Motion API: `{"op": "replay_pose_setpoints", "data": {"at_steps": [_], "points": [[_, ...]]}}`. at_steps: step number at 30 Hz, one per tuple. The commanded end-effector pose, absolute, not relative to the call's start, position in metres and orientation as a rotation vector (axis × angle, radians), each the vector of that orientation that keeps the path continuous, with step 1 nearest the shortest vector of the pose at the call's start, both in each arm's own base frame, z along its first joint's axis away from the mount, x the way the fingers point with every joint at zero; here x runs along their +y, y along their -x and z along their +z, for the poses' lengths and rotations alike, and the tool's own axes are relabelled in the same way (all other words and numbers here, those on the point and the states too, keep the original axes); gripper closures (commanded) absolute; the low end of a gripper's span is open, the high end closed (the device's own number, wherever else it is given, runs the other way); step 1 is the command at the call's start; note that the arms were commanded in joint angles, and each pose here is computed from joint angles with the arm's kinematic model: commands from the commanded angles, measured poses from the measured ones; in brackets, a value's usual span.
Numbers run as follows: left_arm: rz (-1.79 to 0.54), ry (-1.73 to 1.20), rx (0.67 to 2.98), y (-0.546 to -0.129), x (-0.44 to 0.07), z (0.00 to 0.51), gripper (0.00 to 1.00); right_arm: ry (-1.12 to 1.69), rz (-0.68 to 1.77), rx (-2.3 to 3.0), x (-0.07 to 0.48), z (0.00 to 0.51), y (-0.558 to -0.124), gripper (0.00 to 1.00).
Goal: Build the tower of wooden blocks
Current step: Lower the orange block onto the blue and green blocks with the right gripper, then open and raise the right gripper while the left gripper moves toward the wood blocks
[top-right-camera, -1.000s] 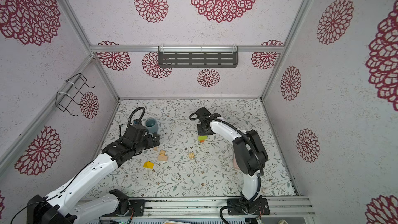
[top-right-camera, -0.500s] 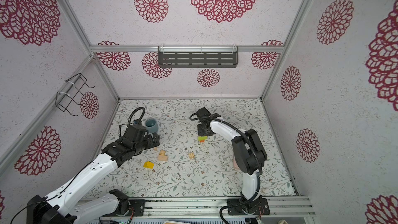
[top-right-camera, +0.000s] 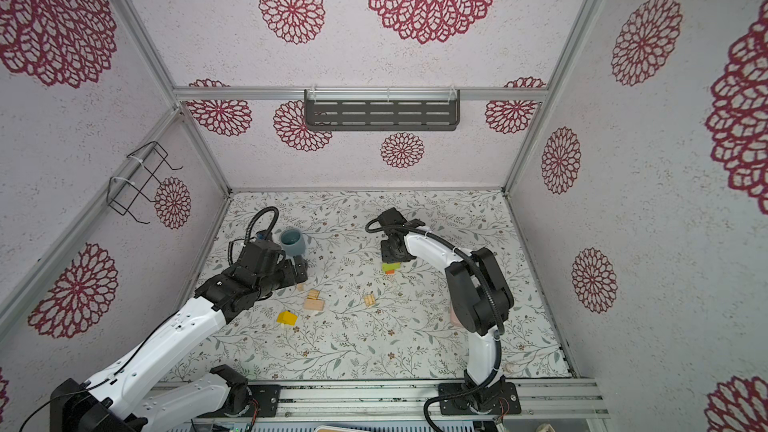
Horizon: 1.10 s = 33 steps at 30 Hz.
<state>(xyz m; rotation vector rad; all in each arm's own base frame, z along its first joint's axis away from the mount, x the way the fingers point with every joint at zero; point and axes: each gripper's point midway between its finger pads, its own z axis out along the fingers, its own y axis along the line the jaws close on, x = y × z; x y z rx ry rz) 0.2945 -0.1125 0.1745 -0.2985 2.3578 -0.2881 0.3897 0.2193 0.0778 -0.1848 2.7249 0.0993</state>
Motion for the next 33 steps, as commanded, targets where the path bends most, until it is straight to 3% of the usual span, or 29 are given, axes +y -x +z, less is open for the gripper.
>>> {"op": "replay_pose_setpoints", "data": {"at_steps": [1, 6, 12, 23, 29, 33], "points": [[-0.3, 0.321, 2.336, -0.297, -0.11, 0.179, 0.03, 0.198, 0.077, 2.74, 0.215, 0.075, -0.389, 0.8], [-0.308, 0.324, 2.332, -0.296, -0.111, 0.179, 0.03, 0.197, 0.082, 2.744, 0.215, 0.074, -0.387, 0.73], [-0.309, 0.337, 2.322, -0.296, -0.109, 0.182, 0.03, 0.199, 0.077, 2.739, 0.213, 0.076, -0.387, 0.58], [-0.287, 0.296, 2.322, -0.298, -0.109, 0.202, 0.0, 0.189, 0.094, 2.672, 0.211, 0.108, -0.389, 0.52], [-0.299, 0.256, 2.39, -0.29, -0.114, 0.218, 0.1, 0.185, 0.128, 2.578, 0.206, 0.149, -0.386, 0.42], [-0.308, 0.305, 2.451, -0.281, -0.114, 0.215, 0.25, 0.174, 0.165, 2.514, 0.2, 0.171, -0.382, 0.34]]}}
